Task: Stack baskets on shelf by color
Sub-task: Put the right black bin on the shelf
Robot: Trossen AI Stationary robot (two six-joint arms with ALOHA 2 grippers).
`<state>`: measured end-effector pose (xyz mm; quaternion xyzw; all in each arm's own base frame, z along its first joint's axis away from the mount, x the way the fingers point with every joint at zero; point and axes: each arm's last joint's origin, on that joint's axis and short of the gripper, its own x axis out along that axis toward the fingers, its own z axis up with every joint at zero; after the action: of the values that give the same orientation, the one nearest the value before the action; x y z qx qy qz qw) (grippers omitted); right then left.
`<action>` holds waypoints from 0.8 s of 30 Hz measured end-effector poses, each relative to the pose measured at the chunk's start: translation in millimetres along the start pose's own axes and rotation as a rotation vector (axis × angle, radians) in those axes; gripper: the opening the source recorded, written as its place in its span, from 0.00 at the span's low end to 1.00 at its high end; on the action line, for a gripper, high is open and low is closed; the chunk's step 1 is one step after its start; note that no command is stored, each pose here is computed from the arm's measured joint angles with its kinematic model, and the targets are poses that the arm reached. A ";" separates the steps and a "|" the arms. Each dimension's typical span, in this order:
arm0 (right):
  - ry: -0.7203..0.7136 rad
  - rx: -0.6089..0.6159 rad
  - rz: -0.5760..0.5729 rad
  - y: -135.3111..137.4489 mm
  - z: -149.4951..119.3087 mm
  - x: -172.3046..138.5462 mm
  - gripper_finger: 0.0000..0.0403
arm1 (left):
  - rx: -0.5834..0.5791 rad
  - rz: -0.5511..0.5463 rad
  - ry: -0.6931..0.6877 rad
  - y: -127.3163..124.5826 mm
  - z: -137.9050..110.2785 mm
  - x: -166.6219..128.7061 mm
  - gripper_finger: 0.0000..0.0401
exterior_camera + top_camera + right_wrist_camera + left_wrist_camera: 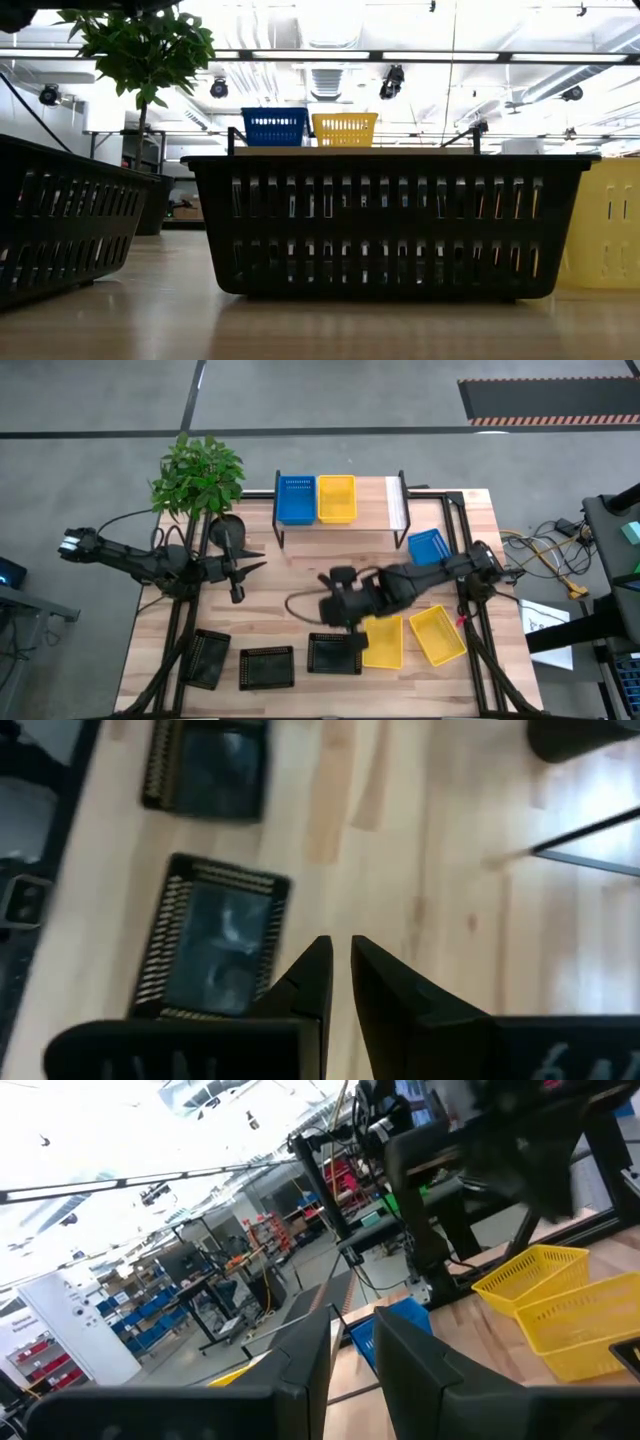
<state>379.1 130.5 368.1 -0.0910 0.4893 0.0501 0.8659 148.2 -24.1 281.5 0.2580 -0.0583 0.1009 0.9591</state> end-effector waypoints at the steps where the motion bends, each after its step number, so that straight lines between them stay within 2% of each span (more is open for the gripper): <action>1: 0.000 -0.004 0.004 5.9 -0.8 0.7 0.08 | 0.001 -0.001 0.002 -0.4 -0.3 0.5 0.16; 5: -0.017 -0.031 0.024 25.1 -3.0 8.2 0.08 | 0.003 -0.004 0.005 -1.1 -0.6 1.3 0.16; 13: -0.089 -0.166 0.056 52.5 -6.8 35.0 0.08 | 0.000 0.000 0.001 -0.5 -0.1 1.0 0.16; 20: -0.164 -0.275 0.059 59.1 -13.8 71.1 0.08 | 0.000 0.000 0.000 -0.1 0.1 0.3 0.16; 24: -0.168 -0.247 0.067 53.7 -23.2 94.6 0.08 | -0.003 0.004 -0.006 0.8 0.8 -0.4 0.16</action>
<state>399.1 178.0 269.5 -0.1763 0.4081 0.1461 0.8838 147.6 -24.0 282.5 0.2570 -0.0617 0.1020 0.9590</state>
